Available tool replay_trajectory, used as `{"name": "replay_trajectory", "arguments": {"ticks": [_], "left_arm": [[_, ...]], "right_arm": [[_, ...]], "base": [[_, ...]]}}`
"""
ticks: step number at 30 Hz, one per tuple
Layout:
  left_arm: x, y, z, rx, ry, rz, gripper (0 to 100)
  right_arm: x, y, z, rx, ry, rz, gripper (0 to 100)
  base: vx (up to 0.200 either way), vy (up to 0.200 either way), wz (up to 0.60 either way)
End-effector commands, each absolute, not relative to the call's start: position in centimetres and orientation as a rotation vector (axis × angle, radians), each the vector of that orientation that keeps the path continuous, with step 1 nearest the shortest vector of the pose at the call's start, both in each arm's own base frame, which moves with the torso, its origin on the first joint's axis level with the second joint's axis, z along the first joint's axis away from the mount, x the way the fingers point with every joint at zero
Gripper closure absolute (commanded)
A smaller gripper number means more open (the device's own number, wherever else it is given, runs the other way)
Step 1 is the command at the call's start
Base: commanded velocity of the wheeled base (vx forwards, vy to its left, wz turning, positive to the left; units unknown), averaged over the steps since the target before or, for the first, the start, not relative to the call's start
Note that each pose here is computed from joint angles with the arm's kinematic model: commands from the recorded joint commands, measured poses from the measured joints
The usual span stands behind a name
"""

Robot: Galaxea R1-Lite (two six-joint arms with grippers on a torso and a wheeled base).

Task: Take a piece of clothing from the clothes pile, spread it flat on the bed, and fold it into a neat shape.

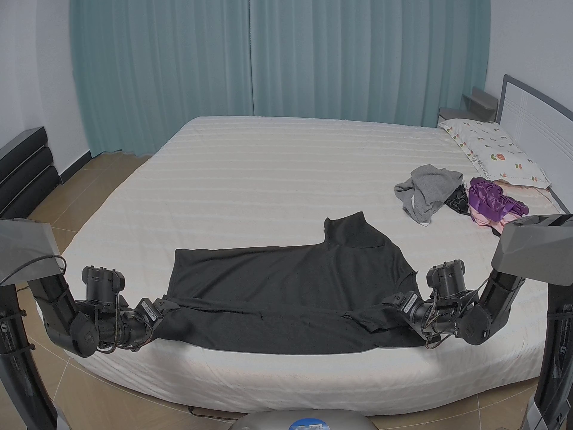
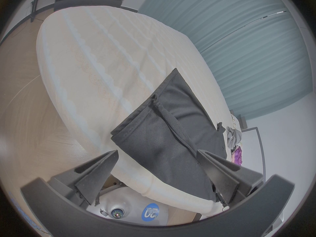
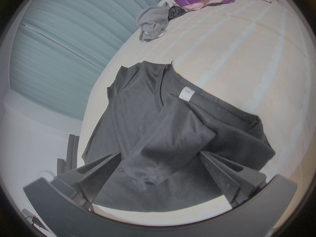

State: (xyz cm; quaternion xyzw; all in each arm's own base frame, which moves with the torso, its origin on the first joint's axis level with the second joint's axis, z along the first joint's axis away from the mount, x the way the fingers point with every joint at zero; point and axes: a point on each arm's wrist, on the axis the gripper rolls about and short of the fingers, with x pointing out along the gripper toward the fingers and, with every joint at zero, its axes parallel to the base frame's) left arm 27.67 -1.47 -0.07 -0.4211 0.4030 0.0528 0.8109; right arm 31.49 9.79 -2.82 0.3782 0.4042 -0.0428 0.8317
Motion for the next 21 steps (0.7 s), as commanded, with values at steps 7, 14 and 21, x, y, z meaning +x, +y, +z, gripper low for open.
{"name": "replay_trajectory", "arguments": {"ticks": [7,14,21], "left_arm": [[28.4,-2.6,-0.5,-0.878,0.848,0.073,0],[28.7,-2.8,-0.7,-0.878,0.820,0.053,0],[28.9,-2.8,-0.6,-0.888,0.812,0.053,0]], "right_arm": [[32.6,9.5,-4.2,0.748,0.849,-0.128,0],[32.4,9.3,-3.8,0.754,0.830,-0.137,100],[32.2,8.0,-2.0,0.787,0.787,-0.154,100]], "base": [[0.000,0.000,0.00],[0.000,0.000,0.00],[0.000,0.000,0.00]]}}
